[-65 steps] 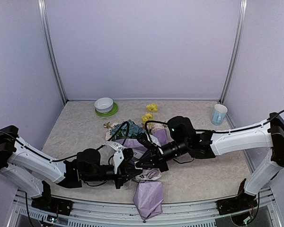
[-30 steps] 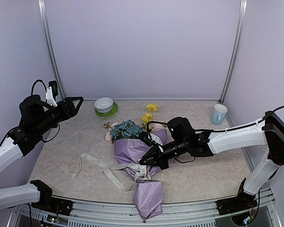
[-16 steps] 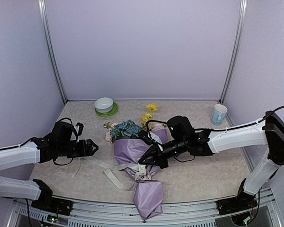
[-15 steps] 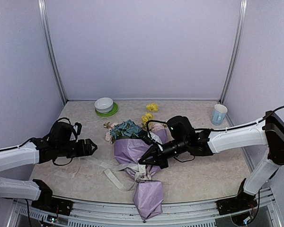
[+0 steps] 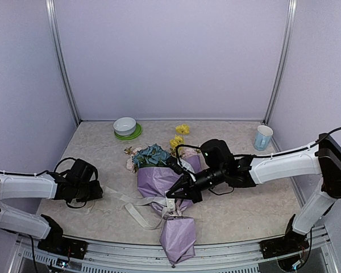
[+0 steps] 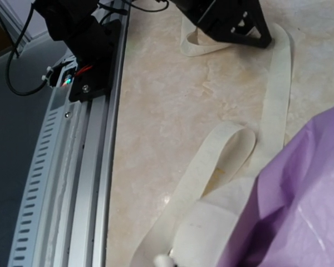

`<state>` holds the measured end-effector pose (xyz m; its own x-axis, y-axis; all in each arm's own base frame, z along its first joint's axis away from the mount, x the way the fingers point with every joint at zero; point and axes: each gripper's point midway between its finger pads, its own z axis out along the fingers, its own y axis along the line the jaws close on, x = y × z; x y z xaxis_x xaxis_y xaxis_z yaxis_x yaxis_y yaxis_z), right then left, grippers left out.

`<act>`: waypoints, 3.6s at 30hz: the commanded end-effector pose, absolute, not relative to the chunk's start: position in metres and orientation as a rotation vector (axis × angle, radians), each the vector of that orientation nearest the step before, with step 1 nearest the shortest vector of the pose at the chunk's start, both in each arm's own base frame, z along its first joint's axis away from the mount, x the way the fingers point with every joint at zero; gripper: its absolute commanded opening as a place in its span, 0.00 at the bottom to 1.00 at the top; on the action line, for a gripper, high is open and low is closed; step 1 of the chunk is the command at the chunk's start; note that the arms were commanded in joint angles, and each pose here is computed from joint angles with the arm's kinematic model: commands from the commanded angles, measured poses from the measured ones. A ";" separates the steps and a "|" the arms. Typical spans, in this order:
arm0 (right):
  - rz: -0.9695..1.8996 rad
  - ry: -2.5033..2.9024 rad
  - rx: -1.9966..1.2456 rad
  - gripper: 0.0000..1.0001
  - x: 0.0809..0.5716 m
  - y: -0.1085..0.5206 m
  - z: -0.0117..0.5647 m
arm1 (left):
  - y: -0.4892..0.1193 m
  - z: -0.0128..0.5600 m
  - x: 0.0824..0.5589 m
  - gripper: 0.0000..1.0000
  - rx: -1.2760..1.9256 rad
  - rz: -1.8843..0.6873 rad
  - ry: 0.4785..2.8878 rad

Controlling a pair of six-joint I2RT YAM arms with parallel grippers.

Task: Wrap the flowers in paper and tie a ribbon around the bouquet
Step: Cross the half-tied ribbon over the folded bouquet.

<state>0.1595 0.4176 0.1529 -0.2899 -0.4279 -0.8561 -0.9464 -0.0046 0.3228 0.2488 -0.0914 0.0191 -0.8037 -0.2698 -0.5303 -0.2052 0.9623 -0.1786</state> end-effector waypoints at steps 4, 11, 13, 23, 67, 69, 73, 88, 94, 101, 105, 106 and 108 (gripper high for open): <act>1.292 1.692 -1.407 0.00 0.159 0.419 0.175 | -0.096 0.015 0.241 0.00 -0.325 -0.227 2.535; 1.267 1.769 -1.321 0.00 0.176 0.422 0.182 | -0.228 0.156 0.226 0.00 0.348 -0.768 2.113; 1.272 1.776 -1.287 0.00 0.181 0.421 0.187 | -0.261 0.190 0.195 0.00 0.562 -0.861 1.975; 1.281 1.827 -1.183 0.00 0.206 0.420 0.193 | -0.384 0.235 0.062 0.00 1.340 -1.146 1.644; 1.228 1.831 -1.233 0.00 0.209 0.406 0.192 | -0.545 0.226 0.073 0.95 1.647 -0.713 1.326; 1.216 1.835 -1.234 0.00 0.210 0.406 0.192 | -0.537 0.212 0.057 0.96 1.776 -0.731 1.328; 1.195 1.845 -1.230 0.00 0.211 0.403 0.193 | -0.492 0.125 0.047 0.98 2.120 -0.480 1.605; 1.211 1.847 -1.232 0.00 0.208 0.404 0.191 | -0.491 0.243 0.045 0.97 1.723 -0.740 1.289; 1.262 1.769 -1.249 0.00 0.198 0.410 0.205 | -0.397 0.302 0.117 0.47 1.121 -0.954 1.404; 1.310 1.710 -1.255 0.00 0.185 0.421 0.214 | -0.330 0.227 0.160 0.71 0.822 -0.815 1.622; 1.328 1.693 -1.275 0.00 0.177 0.428 0.217 | -0.333 0.202 0.171 0.81 0.813 -0.805 1.669; 1.335 1.682 -1.278 0.00 0.175 0.429 0.219 | -0.334 0.200 0.174 0.82 0.808 -0.800 1.667; 1.354 1.662 -1.292 0.00 0.169 0.431 0.221 | -0.339 0.198 0.179 0.80 0.810 -0.807 1.654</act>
